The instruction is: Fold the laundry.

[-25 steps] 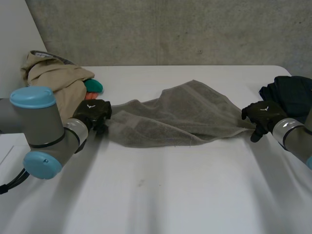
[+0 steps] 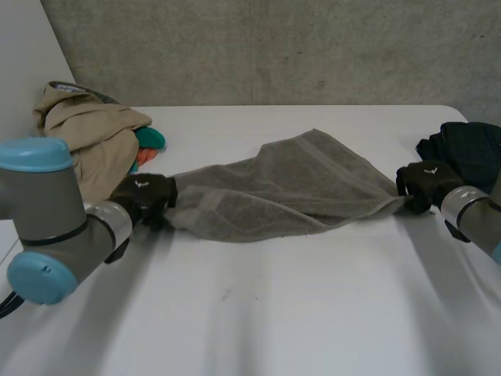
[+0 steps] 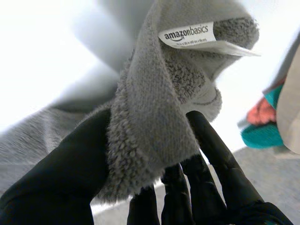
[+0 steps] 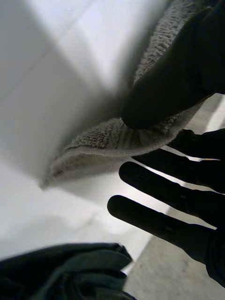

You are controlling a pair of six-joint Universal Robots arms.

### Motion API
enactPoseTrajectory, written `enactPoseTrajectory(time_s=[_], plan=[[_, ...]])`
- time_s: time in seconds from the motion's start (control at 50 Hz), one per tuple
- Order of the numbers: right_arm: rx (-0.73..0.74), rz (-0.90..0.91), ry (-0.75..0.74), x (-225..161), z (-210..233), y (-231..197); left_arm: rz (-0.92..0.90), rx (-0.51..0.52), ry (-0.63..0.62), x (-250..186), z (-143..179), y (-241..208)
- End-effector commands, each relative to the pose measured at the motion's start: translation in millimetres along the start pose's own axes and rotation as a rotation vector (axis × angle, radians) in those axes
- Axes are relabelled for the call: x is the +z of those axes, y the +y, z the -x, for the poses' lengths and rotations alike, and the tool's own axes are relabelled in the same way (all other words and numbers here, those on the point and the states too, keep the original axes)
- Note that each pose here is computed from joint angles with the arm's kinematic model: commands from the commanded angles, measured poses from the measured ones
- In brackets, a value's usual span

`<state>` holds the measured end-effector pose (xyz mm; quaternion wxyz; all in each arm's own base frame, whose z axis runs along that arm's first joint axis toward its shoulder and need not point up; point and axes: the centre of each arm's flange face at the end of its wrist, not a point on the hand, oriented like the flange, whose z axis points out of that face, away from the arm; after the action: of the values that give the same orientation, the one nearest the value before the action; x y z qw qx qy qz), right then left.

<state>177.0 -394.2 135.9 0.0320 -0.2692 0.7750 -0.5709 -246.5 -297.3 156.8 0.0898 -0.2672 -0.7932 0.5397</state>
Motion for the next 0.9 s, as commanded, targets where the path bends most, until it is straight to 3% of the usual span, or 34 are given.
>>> enactPoseTrajectory(time_s=[0.02,0.1,0.16,0.36,0.56,0.9], plan=[[-0.004,-0.068,0.002,-20.3,0.1,-24.5,0.139,0.226,0.088,-28.7,-19.4,10.2],[-0.03,-0.069,-0.01,-20.9,5.8,-23.1,0.153,0.332,0.113,-34.2,-23.7,-2.9],[-0.051,-0.054,-0.014,-20.2,9.0,-19.5,0.102,0.338,0.101,-29.5,-24.9,-19.5],[-0.129,-0.045,-0.035,-22.0,18.7,-16.9,-0.089,0.188,0.106,33.6,-33.7,-64.9],[-0.129,-0.036,-0.04,-22.6,20.2,-13.9,-0.033,0.202,0.169,87.8,-47.8,-39.8],[-0.13,-0.034,-0.036,-22.5,18.8,-13.6,-0.021,0.29,0.146,117.5,-38.7,-8.3]])
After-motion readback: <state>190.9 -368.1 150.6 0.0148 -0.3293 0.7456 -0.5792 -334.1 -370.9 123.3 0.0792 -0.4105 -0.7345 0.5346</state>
